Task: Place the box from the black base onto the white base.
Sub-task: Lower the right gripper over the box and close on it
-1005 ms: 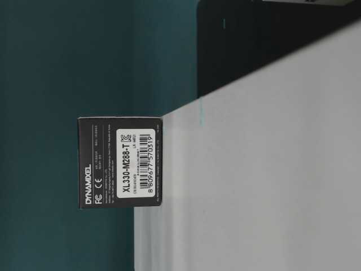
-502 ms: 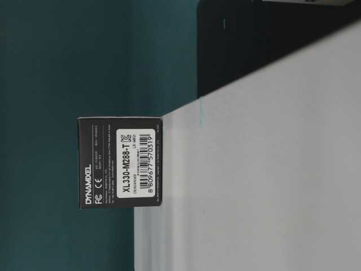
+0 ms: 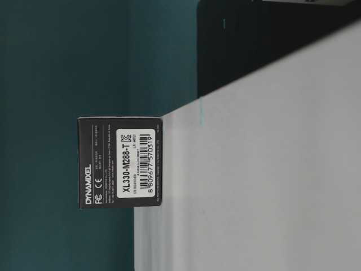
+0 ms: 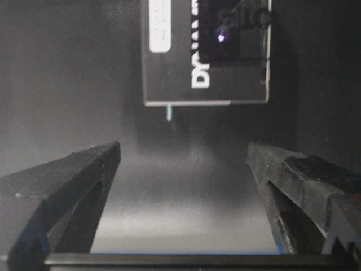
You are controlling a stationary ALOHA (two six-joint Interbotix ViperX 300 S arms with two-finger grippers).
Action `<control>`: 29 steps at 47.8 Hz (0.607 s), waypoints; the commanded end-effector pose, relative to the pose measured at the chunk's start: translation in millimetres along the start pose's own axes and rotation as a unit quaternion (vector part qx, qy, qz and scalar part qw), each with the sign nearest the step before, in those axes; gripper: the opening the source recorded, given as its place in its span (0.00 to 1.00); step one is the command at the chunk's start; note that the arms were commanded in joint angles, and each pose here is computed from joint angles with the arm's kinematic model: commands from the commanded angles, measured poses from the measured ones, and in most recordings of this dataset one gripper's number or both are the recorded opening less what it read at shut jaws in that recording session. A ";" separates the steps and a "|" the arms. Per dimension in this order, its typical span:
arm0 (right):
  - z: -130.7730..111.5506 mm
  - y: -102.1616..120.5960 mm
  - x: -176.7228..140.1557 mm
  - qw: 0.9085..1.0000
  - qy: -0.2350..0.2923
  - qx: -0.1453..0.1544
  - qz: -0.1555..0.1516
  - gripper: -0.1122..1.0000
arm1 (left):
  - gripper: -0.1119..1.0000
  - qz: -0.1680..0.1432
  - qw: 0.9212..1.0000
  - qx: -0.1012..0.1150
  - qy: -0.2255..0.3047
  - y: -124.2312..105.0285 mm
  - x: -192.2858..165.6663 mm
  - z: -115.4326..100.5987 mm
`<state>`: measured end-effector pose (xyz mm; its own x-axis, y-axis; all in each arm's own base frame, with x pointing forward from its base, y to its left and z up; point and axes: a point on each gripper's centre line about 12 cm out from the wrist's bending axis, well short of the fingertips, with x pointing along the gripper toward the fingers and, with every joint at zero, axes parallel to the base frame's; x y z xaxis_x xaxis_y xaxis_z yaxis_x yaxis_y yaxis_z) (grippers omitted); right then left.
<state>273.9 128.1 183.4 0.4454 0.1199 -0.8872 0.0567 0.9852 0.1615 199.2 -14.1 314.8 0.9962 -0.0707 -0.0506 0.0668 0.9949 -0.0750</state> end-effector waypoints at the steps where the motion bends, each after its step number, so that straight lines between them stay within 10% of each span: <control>1: 6.0 -2.7 5.4 1.000 -0.010 -0.002 -0.006 1.00 | 0.08 -0.001 1.000 0.000 -0.008 -0.6 1.9 7.1; 29: 20.1 -7.5 26.8 0.999 -0.040 -0.006 -0.026 1.00 | 0.08 -0.001 1.000 -0.002 -0.010 -0.6 1.0 8.0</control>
<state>295.4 122.1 169.1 0.5017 0.0618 -0.8628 0.0722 0.9910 0.1129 199.2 -14.1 314.9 0.9963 -0.0707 -0.0491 0.0668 0.9947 -0.0781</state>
